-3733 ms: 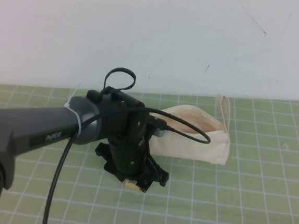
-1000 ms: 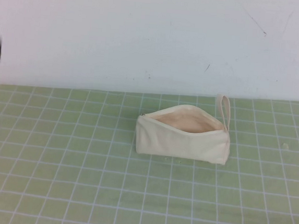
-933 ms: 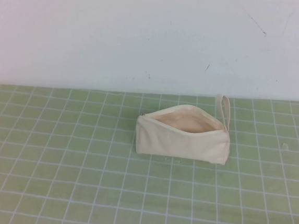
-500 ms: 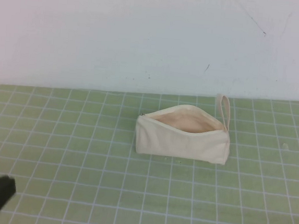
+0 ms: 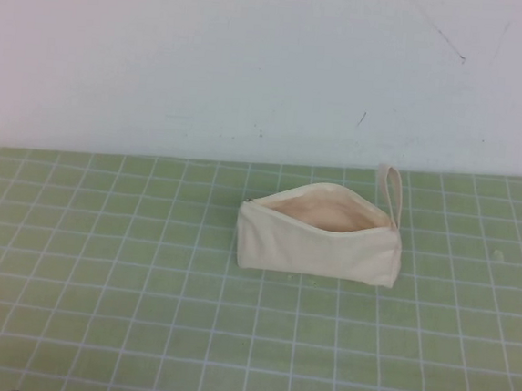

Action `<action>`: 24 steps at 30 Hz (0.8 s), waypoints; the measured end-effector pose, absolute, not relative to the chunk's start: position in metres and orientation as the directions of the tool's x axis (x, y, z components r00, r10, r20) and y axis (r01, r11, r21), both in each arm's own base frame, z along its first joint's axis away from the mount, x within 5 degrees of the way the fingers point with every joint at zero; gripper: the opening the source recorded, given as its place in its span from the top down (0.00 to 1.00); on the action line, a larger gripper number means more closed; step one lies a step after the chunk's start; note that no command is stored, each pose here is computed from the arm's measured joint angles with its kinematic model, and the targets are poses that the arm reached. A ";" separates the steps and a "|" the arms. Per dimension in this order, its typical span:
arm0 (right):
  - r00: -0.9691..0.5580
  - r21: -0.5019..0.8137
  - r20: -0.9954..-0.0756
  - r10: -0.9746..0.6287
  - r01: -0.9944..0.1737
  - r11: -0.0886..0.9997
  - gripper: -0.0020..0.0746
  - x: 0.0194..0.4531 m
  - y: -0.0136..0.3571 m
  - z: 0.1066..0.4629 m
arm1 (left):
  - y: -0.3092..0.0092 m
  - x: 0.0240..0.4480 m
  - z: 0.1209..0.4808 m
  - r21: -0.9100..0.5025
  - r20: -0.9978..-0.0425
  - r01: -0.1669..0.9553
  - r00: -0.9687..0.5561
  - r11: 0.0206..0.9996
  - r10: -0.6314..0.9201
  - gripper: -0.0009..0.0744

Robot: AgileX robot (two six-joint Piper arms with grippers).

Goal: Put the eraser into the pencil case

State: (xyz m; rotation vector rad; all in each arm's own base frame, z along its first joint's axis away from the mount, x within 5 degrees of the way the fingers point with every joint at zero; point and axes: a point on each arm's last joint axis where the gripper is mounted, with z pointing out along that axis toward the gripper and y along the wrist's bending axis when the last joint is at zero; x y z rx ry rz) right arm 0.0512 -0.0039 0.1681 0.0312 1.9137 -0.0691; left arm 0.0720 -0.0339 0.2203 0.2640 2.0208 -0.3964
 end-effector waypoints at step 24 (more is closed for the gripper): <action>-0.337 -0.033 -0.941 -0.012 0.056 0.998 0.97 0.051 -0.004 0.168 | -0.005 0.053 0.174 -0.165 -0.946 0.032 -0.287 0.986 -0.149 0.99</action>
